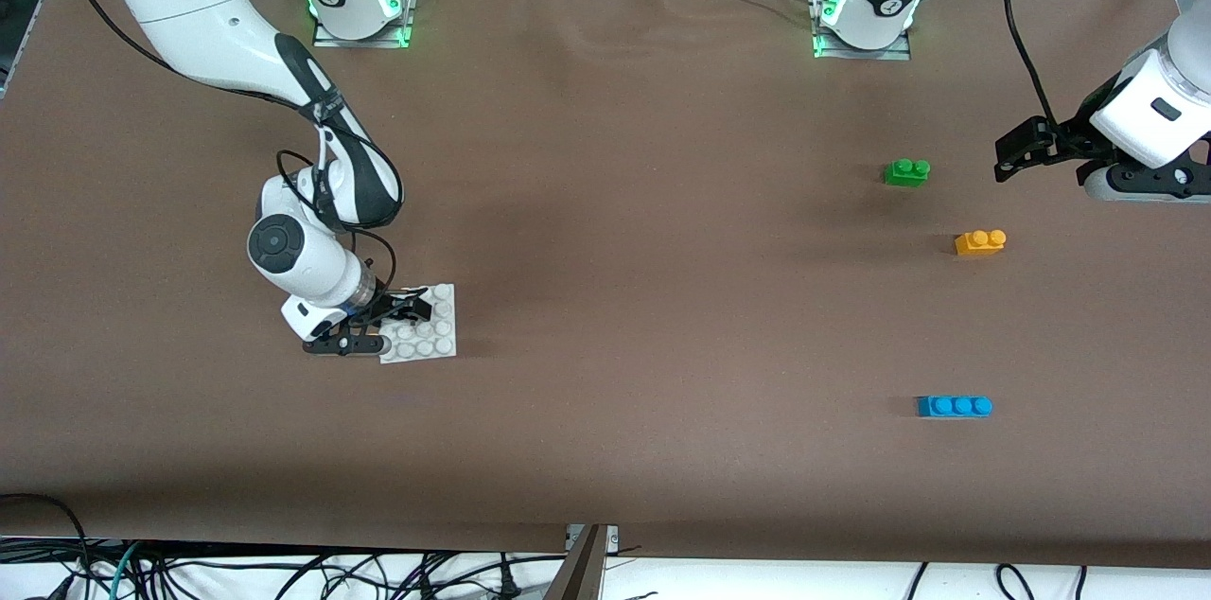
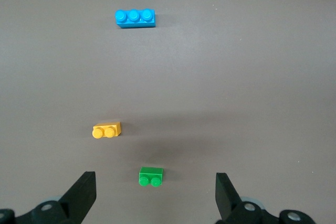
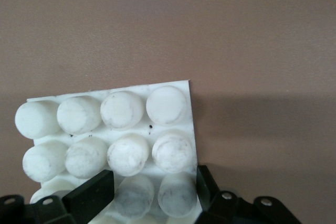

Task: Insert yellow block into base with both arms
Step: 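Close the right gripper on the edge of the white plate, then slide the white plate toward the table middle with the right gripper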

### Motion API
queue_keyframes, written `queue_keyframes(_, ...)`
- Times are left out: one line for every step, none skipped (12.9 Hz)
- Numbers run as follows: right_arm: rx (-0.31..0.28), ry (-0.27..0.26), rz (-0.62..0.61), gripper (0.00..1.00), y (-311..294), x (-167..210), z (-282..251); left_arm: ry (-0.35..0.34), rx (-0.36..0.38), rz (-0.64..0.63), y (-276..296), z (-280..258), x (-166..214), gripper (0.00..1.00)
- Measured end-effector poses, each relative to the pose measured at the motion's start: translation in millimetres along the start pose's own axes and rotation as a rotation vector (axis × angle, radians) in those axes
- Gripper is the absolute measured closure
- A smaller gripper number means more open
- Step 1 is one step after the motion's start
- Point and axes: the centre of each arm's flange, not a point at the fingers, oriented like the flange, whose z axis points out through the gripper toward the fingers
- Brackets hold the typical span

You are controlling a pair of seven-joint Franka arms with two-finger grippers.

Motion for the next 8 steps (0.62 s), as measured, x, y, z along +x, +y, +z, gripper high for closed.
queue_keyframes(0.002,0.004,0.004,0.30,-5.8,-0.6,-0.4,0.000,0.000,0.000,0.0,0.0,0.0,0.00)
queue_keyframes(0.006,0.010,0.012,0.30,-14.9,-2.5,0.1,0.000,0.000,0.000,0.0,0.0,0.0,0.00)
queue_keyframes(0.011,0.015,0.022,0.30,-28.0,-5.5,0.7,0.000,0.000,0.000,0.0,0.0,0.0,0.00)
queue_keyframes(0.015,0.017,0.034,0.30,-45.6,-10.2,1.4,0.000,0.000,0.000,0.0,0.0,0.0,0.00)
queue_keyframes(0.021,0.017,0.045,0.30,-67.1,-16.6,2.1,0.000,0.000,0.000,0.0,0.0,0.0,0.00)
queue_keyframes(0.025,0.015,0.056,0.30,-89.2,-24.4,3.4,0.000,0.000,0.000,0.0,0.0,0.0,0.00)
queue_keyframes(0.028,0.014,0.065,0.30,-108.8,-31.4,4.4,0.000,0.000,0.000,0.0,0.0,0.0,0.00)
queue_keyframes(0.033,0.014,0.067,0.30,-126.5,-36.9,5.4,0.000,0.000,0.000,0.0,0.0,0.0,0.00)
